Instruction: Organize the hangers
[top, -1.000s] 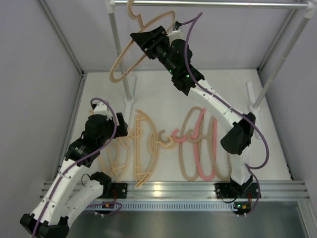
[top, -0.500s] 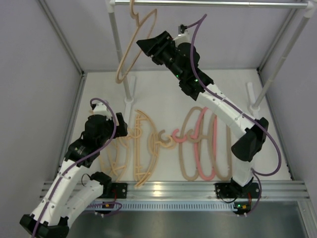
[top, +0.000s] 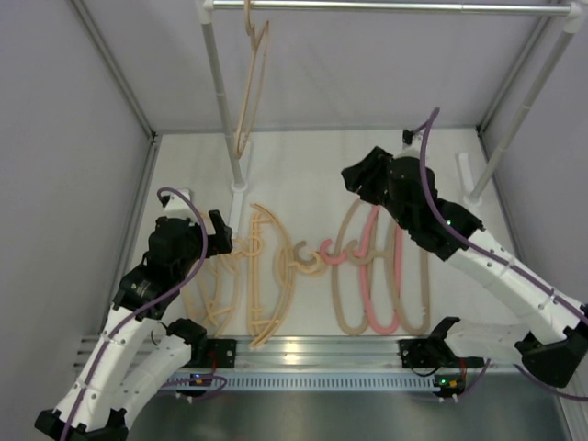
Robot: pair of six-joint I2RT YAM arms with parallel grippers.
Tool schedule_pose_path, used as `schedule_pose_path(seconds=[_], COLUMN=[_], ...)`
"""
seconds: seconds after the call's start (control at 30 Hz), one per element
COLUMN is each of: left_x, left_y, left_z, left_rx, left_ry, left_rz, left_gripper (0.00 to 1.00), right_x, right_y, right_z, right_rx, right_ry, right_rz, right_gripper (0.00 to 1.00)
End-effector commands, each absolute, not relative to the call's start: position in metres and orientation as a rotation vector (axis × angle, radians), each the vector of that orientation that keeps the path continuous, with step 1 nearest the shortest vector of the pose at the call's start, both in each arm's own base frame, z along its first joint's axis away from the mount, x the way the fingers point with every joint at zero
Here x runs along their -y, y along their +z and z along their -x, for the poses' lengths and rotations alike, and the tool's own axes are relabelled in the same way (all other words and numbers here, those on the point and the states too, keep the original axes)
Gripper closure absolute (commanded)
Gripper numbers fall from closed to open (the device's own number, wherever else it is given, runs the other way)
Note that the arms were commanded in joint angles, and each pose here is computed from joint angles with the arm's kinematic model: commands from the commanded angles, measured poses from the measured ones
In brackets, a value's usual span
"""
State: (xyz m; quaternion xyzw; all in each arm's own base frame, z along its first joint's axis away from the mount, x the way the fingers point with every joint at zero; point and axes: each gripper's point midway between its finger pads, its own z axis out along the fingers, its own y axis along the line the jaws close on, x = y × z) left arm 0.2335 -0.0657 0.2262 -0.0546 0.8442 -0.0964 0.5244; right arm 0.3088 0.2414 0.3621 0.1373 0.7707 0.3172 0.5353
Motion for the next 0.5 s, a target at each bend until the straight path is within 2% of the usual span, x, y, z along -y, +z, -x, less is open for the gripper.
schedule_pose_path(seconds=[0.0, 0.2, 0.47], left_x=[0.065, 0.064, 0.064], left_y=[0.236, 0.238, 0.236], left_z=[-0.239, -0.238, -0.239], left_rx=[-1.978, -1.967, -1.974], left_ry=[-0.235, -0.232, -0.234], left_rz=[0.147, 0.154, 0.153], left_gripper=[0.02, 0.02, 0.02], right_x=[-0.192, -0.142, -0.117], right_y=[0.233, 0.145, 0.092], right_z=[-0.279, -0.231, -0.197], right_rx=[-2.116, -2.226, -2.316], right_ry=[0.402, 0.281, 0.222], right_rz=[-0.363, -0.513, -0.581], right_gripper=[0.51, 0.55, 0.57])
